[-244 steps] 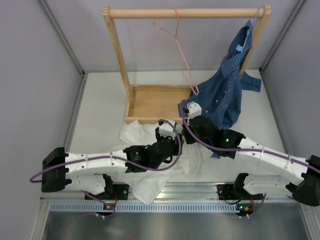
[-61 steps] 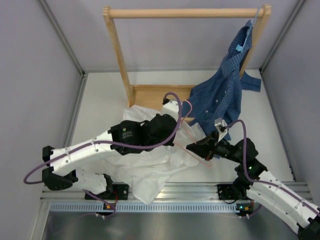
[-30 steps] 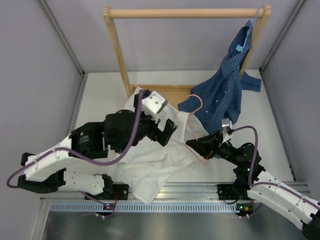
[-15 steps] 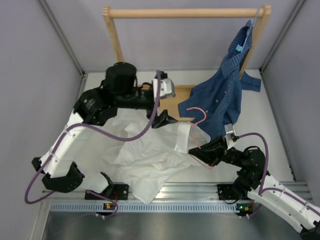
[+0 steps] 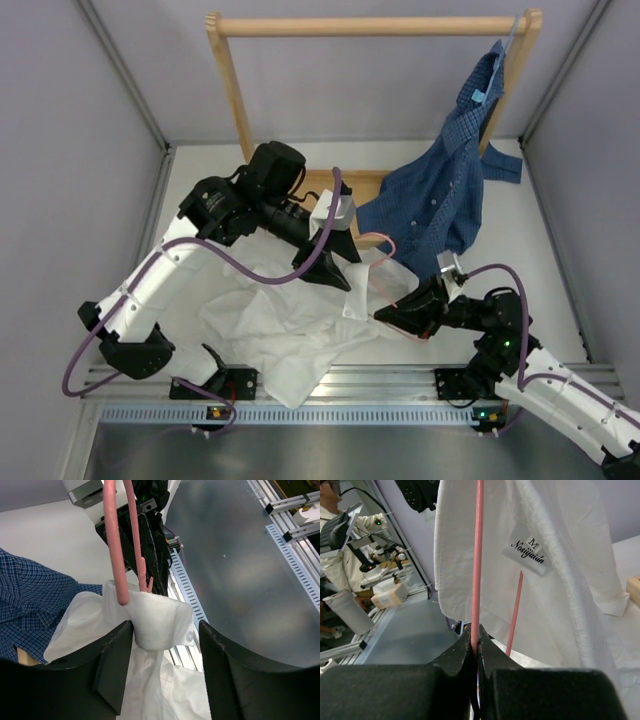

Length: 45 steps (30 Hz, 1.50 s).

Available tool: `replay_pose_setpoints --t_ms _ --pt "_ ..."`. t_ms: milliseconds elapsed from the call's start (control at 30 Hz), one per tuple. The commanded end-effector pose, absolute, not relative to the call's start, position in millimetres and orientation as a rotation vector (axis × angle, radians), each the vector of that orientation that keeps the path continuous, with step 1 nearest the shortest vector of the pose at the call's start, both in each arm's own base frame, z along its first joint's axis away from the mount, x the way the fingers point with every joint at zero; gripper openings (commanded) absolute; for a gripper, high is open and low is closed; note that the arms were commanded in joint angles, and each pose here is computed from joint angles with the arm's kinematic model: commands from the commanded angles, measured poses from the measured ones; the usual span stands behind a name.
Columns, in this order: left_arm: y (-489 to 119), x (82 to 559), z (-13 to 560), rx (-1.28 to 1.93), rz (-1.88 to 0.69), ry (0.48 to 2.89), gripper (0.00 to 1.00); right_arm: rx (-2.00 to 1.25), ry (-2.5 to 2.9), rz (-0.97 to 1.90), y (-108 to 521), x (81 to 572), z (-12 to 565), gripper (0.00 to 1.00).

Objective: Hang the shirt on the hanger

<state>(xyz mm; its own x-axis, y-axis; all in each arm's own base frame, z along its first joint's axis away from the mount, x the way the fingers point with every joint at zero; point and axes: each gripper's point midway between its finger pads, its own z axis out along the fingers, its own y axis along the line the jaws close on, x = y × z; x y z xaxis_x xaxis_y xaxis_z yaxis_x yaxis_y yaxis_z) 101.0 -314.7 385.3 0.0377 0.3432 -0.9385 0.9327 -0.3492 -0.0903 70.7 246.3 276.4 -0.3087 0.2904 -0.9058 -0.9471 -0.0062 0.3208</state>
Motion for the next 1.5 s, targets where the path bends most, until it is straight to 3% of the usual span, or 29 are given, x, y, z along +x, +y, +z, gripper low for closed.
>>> replay_pose_setpoints --t_ms 0,67,267,400,467,533,600,633,733,833,867,900,967,1033,1133,1267,1367,1467 --pt "-317.6 95.0 382.5 1.767 -1.402 1.255 0.57 -0.875 1.039 1.570 242.6 49.6 316.5 0.00" --pt "-318.6 93.0 381.9 1.770 -1.429 1.248 0.45 -0.889 1.036 1.574 243.4 48.5 319.0 0.00" --pt "-317.8 87.9 390.6 1.763 -1.456 1.203 0.35 -0.906 1.034 1.580 245.8 47.7 322.0 0.00" --pt "-314.6 81.2 390.5 1.771 -1.490 1.174 0.34 -0.914 1.018 1.585 246.4 45.5 326.7 0.00" --pt "-312.1 76.1 390.8 1.775 -1.514 1.151 0.43 -0.926 1.022 1.587 249.0 45.8 327.2 0.00" --pt "-310.4 72.3 393.4 1.774 -1.526 1.118 0.45 -0.931 1.029 1.592 252.0 47.1 327.4 0.00" --pt "-309.4 71.4 394.9 1.767 -1.523 1.113 0.35 -0.938 1.025 1.599 254.3 45.6 328.7 0.00" --pt "-309.0 71.9 396.5 1.762 -1.508 1.106 0.18 -0.940 1.016 1.601 254.9 44.0 330.3 0.00" --pt "-309.3 73.0 396.6 1.750 -1.497 1.113 0.00 -0.947 1.024 1.596 257.7 44.5 330.1 0.00" --pt "-308.7 76.2 394.5 1.739 -1.464 1.145 0.00 -0.940 1.035 1.568 258.8 49.0 326.9 0.00" --pt "-307.3 79.1 393.9 1.728 -1.436 1.169 0.00 -0.931 1.077 1.556 259.7 52.6 320.2 0.08" --pt "-306.7 80.9 392.0 1.723 -1.427 1.184 0.00 -0.916 1.089 1.537 257.4 54.4 320.0 0.37" --pt "-305.6 92.4 389.2 1.680 -1.363 1.256 0.00 -0.860 1.221 1.457 255.0 69.6 300.0 0.70" --pt "-300.2 99.2 388.6 1.627 -1.296 1.309 0.00 -0.735 1.301 1.317 239.6 90.4 296.7 0.88" --pt "-289.3 118.3 394.1 1.466 -1.128 1.403 0.00 -0.506 1.540 1.100 200.6 117.6 265.7 0.98" --pt "-265.5 126.5 412.9 1.267 -0.994 1.427 0.00 -0.322 1.652 1.045 168.9 118.0 246.2 0.99" --pt "-252.8 124.9 426.6 1.169 -0.968 1.419 0.00 -0.207 1.690 1.037 161.8 124.6 239.4 0.94" --pt "-245.5 121.8 435.7 1.105 -0.974 1.419 0.00 -0.272 1.686 1.087 182.8 127.2 233.8 0.81"
